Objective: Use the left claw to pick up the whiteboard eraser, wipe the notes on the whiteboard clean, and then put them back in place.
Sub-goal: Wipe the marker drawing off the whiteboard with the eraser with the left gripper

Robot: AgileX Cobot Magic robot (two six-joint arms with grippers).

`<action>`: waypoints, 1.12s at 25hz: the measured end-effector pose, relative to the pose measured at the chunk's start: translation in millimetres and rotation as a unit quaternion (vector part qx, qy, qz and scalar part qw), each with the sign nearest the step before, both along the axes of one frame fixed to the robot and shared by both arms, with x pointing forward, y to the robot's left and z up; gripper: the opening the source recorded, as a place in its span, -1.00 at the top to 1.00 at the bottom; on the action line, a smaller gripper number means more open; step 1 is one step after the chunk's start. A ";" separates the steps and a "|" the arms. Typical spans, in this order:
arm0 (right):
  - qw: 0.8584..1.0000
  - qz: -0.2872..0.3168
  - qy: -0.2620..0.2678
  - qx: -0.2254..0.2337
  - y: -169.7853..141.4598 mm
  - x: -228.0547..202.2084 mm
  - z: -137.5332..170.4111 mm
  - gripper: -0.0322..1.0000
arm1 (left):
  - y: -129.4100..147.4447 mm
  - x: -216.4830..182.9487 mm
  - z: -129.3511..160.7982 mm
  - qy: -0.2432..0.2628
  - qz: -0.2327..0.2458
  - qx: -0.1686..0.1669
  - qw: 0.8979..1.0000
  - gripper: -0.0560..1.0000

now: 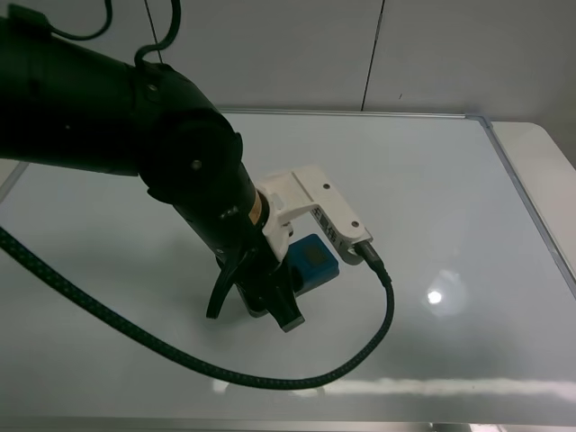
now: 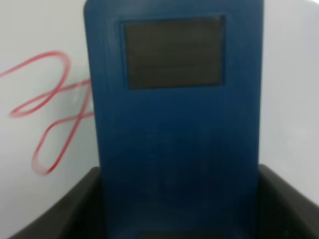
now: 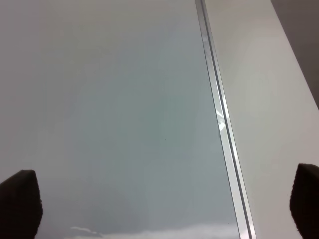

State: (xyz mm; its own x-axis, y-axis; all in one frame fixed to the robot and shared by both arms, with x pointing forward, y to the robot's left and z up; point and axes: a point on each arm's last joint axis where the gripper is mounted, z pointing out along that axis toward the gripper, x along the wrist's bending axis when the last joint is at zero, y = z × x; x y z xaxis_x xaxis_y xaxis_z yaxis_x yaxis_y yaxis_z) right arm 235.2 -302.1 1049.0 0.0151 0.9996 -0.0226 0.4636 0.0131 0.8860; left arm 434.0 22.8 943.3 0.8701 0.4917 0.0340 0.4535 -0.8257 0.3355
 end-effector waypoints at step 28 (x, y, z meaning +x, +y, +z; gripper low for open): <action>1.000 0.000 0.000 0.000 0.0 0.0 0.0 -0.99 | -24.0 46.4 -66.7 0.001 0.003 0.008 1.000 -0.15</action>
State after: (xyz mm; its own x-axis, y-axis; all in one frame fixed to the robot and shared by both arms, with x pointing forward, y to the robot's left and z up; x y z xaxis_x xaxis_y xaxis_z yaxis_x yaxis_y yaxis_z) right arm 235.2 -302.1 1049.0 0.0151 0.9996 -0.0226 0.4636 0.0131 0.8860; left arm 480.4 -1.2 876.6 0.8671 0.4966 0.0399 0.4593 -0.8279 0.3219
